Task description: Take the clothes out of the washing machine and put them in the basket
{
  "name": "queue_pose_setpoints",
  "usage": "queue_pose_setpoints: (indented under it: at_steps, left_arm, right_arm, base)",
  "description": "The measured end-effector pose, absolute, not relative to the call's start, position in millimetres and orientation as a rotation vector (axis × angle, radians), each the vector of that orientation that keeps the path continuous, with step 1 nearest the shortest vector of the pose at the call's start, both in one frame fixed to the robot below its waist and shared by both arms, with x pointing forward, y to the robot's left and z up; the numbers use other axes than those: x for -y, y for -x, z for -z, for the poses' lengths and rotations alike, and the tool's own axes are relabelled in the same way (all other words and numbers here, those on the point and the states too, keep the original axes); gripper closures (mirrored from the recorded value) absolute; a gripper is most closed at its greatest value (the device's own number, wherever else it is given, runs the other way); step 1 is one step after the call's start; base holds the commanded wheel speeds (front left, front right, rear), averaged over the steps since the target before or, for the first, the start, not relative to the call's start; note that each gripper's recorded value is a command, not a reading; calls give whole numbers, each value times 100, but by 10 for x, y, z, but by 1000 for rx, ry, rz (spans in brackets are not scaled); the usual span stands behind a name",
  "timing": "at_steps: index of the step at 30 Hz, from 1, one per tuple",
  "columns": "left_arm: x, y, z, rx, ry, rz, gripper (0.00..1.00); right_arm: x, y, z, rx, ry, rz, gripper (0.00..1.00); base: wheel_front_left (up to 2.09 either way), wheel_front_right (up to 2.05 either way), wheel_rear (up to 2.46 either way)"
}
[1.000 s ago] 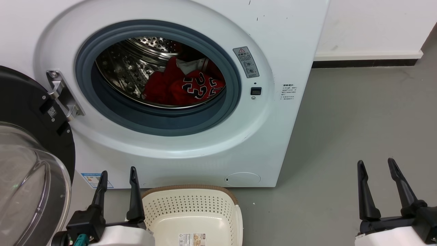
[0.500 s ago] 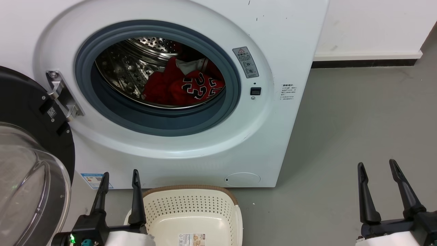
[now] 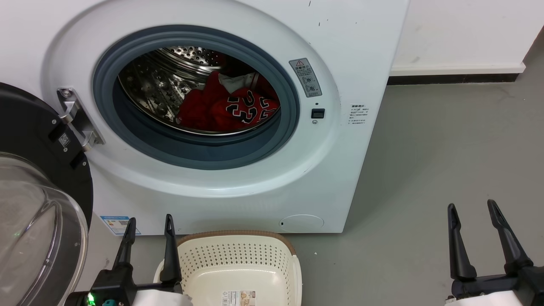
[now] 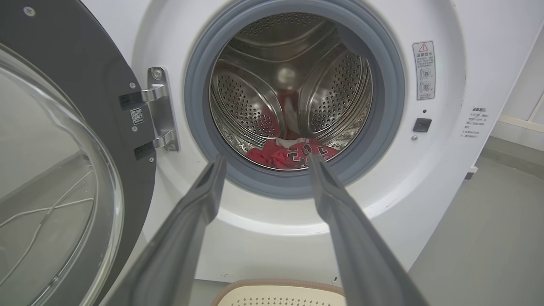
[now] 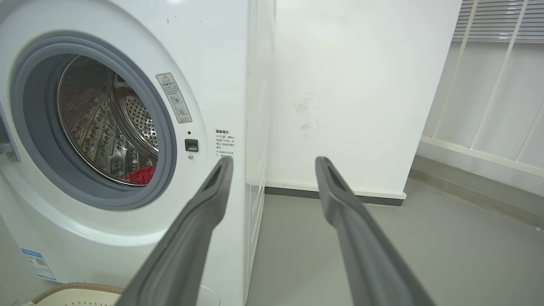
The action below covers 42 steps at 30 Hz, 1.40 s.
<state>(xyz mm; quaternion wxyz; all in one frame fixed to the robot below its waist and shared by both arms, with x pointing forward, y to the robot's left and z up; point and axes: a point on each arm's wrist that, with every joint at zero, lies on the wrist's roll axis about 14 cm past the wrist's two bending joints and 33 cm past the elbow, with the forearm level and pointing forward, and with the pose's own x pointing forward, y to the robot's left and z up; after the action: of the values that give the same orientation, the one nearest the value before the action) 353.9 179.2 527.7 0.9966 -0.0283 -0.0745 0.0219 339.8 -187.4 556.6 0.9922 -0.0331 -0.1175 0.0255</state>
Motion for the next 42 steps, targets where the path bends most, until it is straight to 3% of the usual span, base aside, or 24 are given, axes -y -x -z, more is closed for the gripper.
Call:
queue_pose_setpoints:
  at_steps: [25,31,42]
  left_arm:
    - [-1752,-3654,-5142,109,50,-15,0]
    - [-1691,-4054,-5269,150,30,43,0]
    - [-1693,-5247,-5287,156,-43,101,0]
  right_arm:
    - [1886,-3384,-5538,227,51,-44,0]
    - [1955,-3457,-5531,223,54,-23,0]
    - [2105,-3811,-5492,216,57,20,0]
  base:
    - [0,0,0]
    - [0,0,0]
    - [0,0,0]
